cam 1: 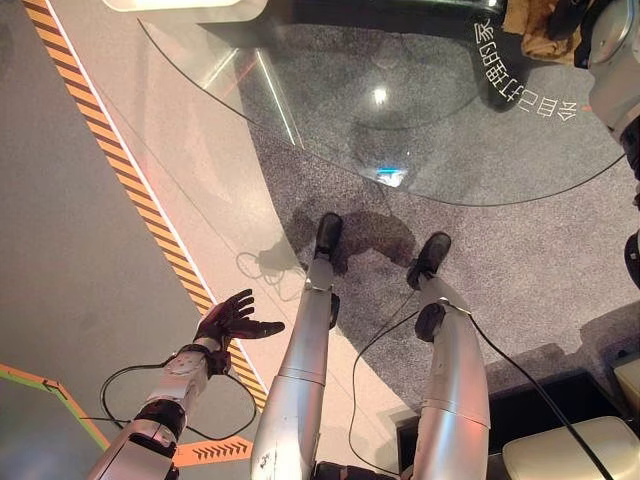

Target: Wipe the table with a cloth and put it in the basket.

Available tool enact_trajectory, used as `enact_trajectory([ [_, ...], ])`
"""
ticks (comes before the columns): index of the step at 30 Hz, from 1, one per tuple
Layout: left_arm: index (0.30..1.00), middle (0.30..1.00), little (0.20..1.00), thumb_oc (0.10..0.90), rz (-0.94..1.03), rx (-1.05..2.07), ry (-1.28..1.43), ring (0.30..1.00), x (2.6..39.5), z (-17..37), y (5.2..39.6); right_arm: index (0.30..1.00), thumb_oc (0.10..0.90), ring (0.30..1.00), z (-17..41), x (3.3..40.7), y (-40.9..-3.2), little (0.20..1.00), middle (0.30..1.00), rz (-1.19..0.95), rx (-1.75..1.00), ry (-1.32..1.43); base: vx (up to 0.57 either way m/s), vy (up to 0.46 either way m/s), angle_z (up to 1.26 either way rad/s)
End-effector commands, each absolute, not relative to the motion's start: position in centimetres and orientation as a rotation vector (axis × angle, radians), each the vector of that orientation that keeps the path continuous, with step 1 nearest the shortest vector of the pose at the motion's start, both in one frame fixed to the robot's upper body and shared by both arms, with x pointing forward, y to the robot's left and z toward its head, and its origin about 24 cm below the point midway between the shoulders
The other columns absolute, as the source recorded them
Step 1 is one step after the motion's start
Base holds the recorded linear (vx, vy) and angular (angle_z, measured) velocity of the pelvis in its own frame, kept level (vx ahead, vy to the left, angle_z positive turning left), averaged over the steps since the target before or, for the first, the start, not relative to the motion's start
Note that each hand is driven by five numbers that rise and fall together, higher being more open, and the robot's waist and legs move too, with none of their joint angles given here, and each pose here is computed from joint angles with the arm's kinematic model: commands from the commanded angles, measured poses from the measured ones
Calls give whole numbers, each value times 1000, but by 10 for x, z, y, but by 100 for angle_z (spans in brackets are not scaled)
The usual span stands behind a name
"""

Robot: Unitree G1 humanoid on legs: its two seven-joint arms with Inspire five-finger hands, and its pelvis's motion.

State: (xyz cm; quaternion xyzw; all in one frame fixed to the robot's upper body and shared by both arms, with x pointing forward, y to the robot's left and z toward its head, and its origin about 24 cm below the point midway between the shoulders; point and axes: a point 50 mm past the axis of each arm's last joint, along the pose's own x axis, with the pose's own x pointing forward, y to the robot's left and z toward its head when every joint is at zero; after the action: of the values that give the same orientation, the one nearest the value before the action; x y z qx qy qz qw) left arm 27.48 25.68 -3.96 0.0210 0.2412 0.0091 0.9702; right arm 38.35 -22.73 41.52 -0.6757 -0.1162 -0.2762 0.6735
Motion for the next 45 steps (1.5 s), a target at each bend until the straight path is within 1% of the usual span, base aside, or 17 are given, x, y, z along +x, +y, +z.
enact_trajectory([
  [1,900,900,900,800,50,56,613,900,231,-68,274,900,800,900,438,368,-245,900,900,-739,-1556,-257,0,0,0],
  [23,900,900,900,800,37,54,608,900,231,-66,274,900,800,900,416,379,-244,900,900,-557,-1551,-132,0,0,0],
  [24,900,900,900,800,36,53,608,900,232,-66,274,848,740,848,415,380,-244,840,848,-548,-1547,-121,0,0,0],
  [25,900,900,900,800,35,55,607,900,232,-65,274,764,641,764,414,381,-244,741,764,-533,-1544,-106,0,0,0],
  [26,900,900,900,800,36,54,606,900,232,-65,275,629,484,629,412,381,-245,584,629,-521,-1546,-96,0,0,0],
  [27,900,900,900,800,36,52,604,900,233,-64,275,476,306,476,411,382,-245,406,476,-505,-1548,-84,0,0,0],
  [28,900,900,900,800,35,55,603,900,233,-64,275,356,166,356,410,382,-245,266,356,-498,-1547,-79,0,0,0],
  [29,900,900,900,800,35,54,603,900,233,-64,274,300,100,300,409,382,-245,200,300,-488,-1549,-78,0,0,0],
  [45,900,900,900,800,33,60,603,900,232,-65,273,300,100,300,408,383,-245,200,300,-476,-1554,-59,0,0,0],
])
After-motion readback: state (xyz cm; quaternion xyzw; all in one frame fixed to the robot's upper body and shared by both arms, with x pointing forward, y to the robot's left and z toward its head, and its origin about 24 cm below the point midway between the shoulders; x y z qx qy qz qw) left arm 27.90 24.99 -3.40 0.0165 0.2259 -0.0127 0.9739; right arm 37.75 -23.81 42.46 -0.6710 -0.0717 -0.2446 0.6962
